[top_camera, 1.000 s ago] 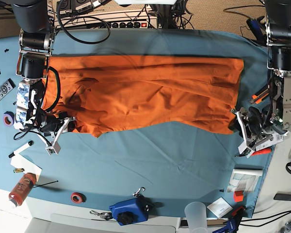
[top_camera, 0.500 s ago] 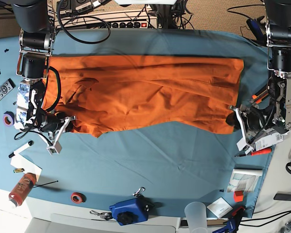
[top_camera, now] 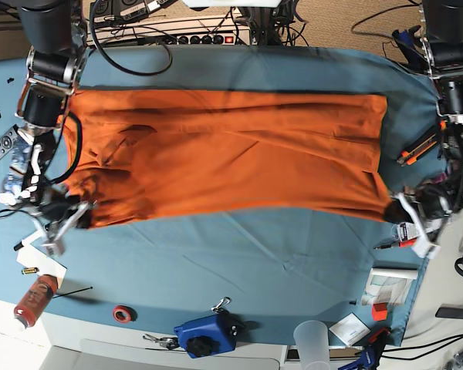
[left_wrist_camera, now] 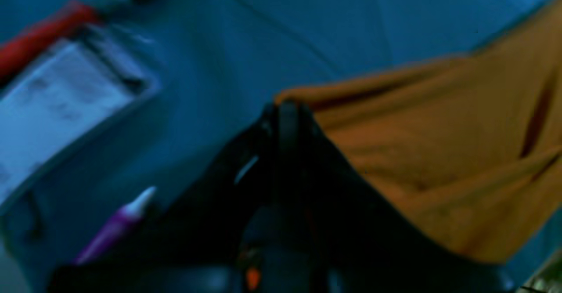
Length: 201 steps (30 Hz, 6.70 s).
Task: Layout the t-shirt on the table in an organized manner, then fold the t-shirt properly
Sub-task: 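Fold the hem over toward the collar with both grippers, then regrasp the folded strip ends and straighten it with both grippers, then carry the strip end with the left gripper toward the right gripper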
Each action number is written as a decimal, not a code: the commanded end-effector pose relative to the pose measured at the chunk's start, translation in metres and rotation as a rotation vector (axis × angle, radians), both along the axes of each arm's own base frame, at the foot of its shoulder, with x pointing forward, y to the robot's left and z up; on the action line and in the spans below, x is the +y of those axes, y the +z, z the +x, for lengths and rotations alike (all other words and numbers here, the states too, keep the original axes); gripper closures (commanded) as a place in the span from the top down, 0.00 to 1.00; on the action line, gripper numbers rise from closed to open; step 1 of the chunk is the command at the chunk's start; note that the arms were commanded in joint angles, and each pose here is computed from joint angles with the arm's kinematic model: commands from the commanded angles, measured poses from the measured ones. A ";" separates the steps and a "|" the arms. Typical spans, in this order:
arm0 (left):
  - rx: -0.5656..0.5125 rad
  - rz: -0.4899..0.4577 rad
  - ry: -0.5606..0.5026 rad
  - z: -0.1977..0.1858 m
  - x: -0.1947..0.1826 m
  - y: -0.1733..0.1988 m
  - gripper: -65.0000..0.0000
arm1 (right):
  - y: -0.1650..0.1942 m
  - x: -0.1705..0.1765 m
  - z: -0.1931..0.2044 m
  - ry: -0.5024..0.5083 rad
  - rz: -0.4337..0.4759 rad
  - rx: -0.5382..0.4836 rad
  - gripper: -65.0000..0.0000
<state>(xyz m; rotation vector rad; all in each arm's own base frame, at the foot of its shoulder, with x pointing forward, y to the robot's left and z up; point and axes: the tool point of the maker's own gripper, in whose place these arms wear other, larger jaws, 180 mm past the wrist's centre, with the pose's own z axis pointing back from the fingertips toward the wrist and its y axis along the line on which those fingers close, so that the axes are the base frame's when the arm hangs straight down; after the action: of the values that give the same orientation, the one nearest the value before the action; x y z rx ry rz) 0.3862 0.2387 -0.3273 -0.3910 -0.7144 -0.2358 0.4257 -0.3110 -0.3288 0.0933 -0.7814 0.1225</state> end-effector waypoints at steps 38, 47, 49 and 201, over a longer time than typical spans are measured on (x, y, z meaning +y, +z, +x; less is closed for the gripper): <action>-0.014 -0.334 0.016 -0.039 -0.008 0.021 0.00 | 0.051 0.016 -0.031 0.089 0.023 -0.073 0.00; -0.054 -0.298 0.024 -0.068 0.003 0.033 0.00 | 0.052 0.028 -0.065 0.121 -0.077 -0.071 0.00; -0.030 -0.292 0.025 -0.077 0.003 0.025 0.00 | 0.049 0.029 -0.071 0.121 -0.085 -0.056 0.00; -0.244 0.310 -0.389 -0.113 -0.277 0.008 0.00 | -0.013 0.026 -0.140 -0.029 0.072 0.047 0.27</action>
<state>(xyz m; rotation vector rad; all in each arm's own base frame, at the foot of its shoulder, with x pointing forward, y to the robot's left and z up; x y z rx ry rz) 0.2658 -0.0325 -0.3337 -0.1871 -0.7663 -0.7667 0.2750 -0.2800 -0.3573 0.1659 -0.6804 0.0518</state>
